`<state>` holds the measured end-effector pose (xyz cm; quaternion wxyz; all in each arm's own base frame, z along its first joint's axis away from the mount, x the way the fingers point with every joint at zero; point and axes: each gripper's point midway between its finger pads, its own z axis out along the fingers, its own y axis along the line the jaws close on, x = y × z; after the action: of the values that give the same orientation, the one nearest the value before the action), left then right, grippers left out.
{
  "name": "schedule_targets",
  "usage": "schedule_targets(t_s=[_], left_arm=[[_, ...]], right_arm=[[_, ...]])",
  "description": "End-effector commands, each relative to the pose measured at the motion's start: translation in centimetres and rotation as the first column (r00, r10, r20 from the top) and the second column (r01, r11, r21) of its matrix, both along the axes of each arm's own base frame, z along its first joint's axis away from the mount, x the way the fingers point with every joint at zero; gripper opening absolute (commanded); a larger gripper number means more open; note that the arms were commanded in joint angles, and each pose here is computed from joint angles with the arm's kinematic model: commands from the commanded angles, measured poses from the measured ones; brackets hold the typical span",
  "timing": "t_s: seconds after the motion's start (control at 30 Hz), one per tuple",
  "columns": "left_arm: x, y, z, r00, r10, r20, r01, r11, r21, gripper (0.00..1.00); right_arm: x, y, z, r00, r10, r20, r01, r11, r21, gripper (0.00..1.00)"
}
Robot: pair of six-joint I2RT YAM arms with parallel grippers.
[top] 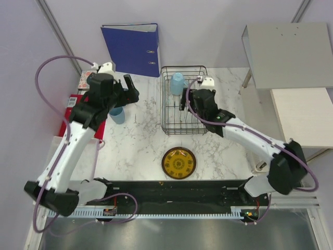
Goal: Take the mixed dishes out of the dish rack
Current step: Pick up the cup from the dish rack.
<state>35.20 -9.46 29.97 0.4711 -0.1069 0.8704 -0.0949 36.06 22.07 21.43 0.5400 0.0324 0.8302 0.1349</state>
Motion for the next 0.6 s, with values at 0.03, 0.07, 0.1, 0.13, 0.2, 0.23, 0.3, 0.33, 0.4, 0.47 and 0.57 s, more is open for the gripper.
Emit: schedule_targets(t_s=[0.03,0.07,0.1,0.13,0.2,0.23,0.3,0.33,0.4,0.47,0.57], left_arm=[[-3.6,-4.1,2.1,0.974,-0.147,0.175,0.159,0.986,-0.056,0.99],[-4.2,-4.7,1.8,0.969,-0.170,0.179,0.183,0.981,-0.058,0.99],[-4.7,-4.8,0.5,0.971,-0.181,0.159,0.192,0.980,-0.054,0.99],[-5.3,-4.8,1.2,0.961,-0.196,0.198,0.211,0.976,-0.058,0.99],[-6.1,-5.0,-0.1,0.956,-0.224,0.189,0.238,0.969,-0.057,0.99],[-6.6,-4.9,0.6,0.947,-0.230,0.223,0.250,0.966,-0.065,0.99],[-7.2,-5.1,-0.3,0.943,-0.246,0.223,0.268,0.961,-0.071,0.99],[-7.4,-5.2,-0.3,0.940,-0.251,0.230,0.274,0.959,-0.073,0.99],[-7.8,-5.1,-0.4,0.937,-0.252,0.242,0.274,0.959,-0.066,0.99],[-7.9,-5.2,-0.7,0.935,-0.257,0.242,0.278,0.959,-0.053,0.99],[-8.0,-5.3,-1.3,0.937,-0.259,0.236,0.278,0.959,-0.048,0.99]], right_arm=[[8.7,2.3,1.9,0.995,-0.035,0.090,0.042,0.996,-0.082,0.98],[9.6,3.2,1.6,0.996,-0.003,0.090,0.012,0.996,-0.092,0.98],[11.5,4.1,1.4,0.995,0.000,0.097,0.011,0.994,-0.112,0.98],[12.2,4.4,1.0,0.995,0.022,0.097,-0.006,0.988,-0.157,0.98],[14.3,5.0,0.1,0.994,0.049,0.096,-0.029,0.980,-0.197,0.98],[14.9,5.1,-0.1,0.992,0.073,0.102,-0.049,0.973,-0.224,0.98],[16.2,5.2,-1.1,0.988,0.106,0.117,-0.078,0.972,-0.223,0.98],[16.8,5.4,-0.9,0.983,0.114,0.146,-0.081,0.974,-0.212,0.98],[17.9,4.9,-1.9,0.981,0.134,0.142,-0.102,0.971,-0.215,0.98],[18.7,4.4,-2.1,0.980,0.131,0.149,-0.094,0.968,-0.232,0.98],[20.0,3.5,-2.8,0.980,0.122,0.155,-0.079,0.963,-0.259,0.98]])
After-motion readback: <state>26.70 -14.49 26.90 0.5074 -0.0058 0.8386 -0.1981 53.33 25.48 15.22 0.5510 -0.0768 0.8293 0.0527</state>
